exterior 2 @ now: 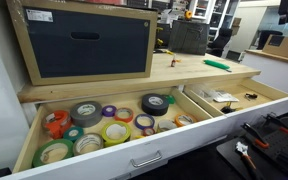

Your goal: Put the red bottle on the left side of the open drawer.

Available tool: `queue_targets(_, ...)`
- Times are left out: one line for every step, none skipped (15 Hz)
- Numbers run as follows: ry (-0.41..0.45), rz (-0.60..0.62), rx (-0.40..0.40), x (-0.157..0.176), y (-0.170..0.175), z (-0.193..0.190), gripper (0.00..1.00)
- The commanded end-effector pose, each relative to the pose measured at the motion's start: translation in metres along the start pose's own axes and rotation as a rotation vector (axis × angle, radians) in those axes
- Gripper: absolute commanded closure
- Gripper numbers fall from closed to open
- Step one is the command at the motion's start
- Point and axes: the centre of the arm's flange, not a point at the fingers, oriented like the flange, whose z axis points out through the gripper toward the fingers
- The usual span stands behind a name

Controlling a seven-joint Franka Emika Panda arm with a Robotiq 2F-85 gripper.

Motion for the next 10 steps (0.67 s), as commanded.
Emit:
queue_targets(0.014,-0.019,-0.019,0.048,0.015,-0.018,0.0)
queue_targets(0.019,-0.027,-0.026,0.059,0.016,-0.021,0.0)
queue_targets(0.023,-0.034,-0.031,0.069,0.017,-0.023,0.0)
queue_targets(0.025,-0.043,-0.034,0.081,0.017,-0.025,0.0)
queue_targets(0.026,-0.051,-0.033,0.091,0.016,-0.027,0.0)
queue_targets(0.026,-0.06,-0.036,0.103,0.014,-0.029,0.0)
queue_targets(0.025,-0.068,-0.038,0.114,0.011,-0.03,0.0)
queue_targets(0.025,-0.078,-0.038,0.126,0.008,-0.031,0.0)
queue_targets(0.024,-0.087,-0.033,0.135,0.005,-0.032,0.0)
queue_targets(0.026,-0.095,-0.032,0.145,0.002,-0.032,0.0)
